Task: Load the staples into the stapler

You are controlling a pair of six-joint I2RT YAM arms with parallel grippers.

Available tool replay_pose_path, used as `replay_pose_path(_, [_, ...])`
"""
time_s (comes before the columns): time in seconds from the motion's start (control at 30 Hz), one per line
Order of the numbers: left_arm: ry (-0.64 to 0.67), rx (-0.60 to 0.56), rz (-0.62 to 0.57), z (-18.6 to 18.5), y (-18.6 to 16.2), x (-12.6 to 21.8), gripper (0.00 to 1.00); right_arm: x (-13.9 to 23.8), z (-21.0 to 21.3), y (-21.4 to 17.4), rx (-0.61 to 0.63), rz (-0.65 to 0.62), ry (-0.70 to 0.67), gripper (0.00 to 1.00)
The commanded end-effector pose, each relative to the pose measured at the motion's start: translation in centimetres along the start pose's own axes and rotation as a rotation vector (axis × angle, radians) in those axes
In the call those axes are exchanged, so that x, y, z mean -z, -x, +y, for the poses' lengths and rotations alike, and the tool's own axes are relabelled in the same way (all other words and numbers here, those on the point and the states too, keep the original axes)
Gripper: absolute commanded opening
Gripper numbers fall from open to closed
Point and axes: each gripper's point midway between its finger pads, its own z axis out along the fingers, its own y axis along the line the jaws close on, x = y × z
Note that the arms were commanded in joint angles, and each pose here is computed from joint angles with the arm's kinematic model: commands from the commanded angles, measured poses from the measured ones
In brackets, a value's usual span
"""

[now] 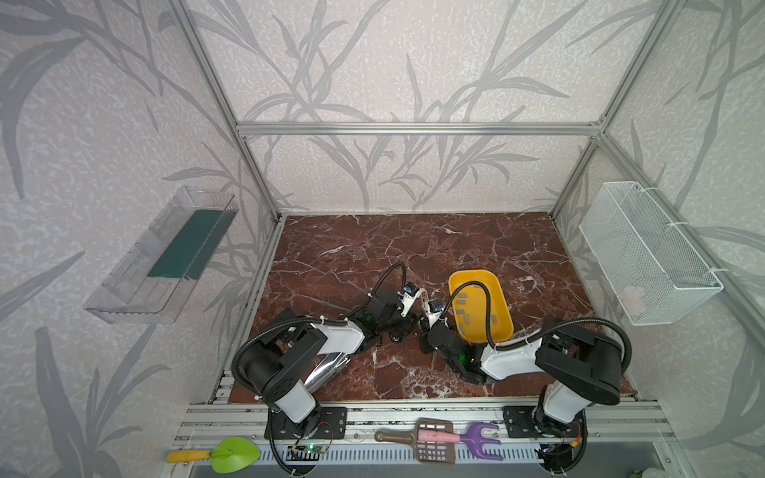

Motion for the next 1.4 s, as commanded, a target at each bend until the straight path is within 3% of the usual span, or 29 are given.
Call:
replay_pose_path(0.0, [0.049, 0.029, 0.098, 0.6, -1.9, 0.2, 0.52, 1.2, -2.3, -3.5, 0.133, 0.180, -0.084, 0.17])
replay_pose_path(0.2, [0.194, 0.080, 0.077, 3.1, 0.7, 0.6, 0.52, 2.2, -0.6, 2.1, 0.160, 0.102, -0.093, 0.22])
replay_pose_path(0.37, [0.277, 0.109, 0.010, 4.8, 2.2, 2.0, 0.56, 2.9, -0.8, 4.1, 0.158, 0.073, -0.116, 0.25])
replay_pose_path(0.6, [0.331, 0.181, -0.047, 6.3, 3.6, 3.8, 0.59, 2.8, -4.0, 2.1, 0.105, 0.125, -0.188, 0.26])
replay_pose_path(0.9, [0.306, 0.201, -0.125, 5.7, 4.7, 6.1, 0.69, 2.5, -7.6, -0.2, 0.054, 0.185, -0.259, 0.39])
replay_pose_path(1.0, [0.298, 0.206, -0.125, 5.5, 4.7, 6.3, 0.69, 2.7, -8.8, -0.5, 0.040, 0.193, -0.295, 0.48])
replay_pose_path(1.13, [0.296, 0.210, -0.130, 5.5, 4.6, 6.3, 0.70, 3.1, -10.1, -0.8, 0.032, 0.193, -0.323, 0.71])
replay_pose_path(1.23, [0.301, 0.221, -0.132, 5.7, 4.6, 6.3, 0.70, 2.9, -9.2, -0.3, 0.051, 0.178, -0.266, 0.71])
replay_pose_path(1.37, [0.306, 0.262, -0.139, 6.2, 4.8, 6.2, 0.71, 2.0, -7.4, 0.2, 0.075, 0.179, -0.193, 0.63])
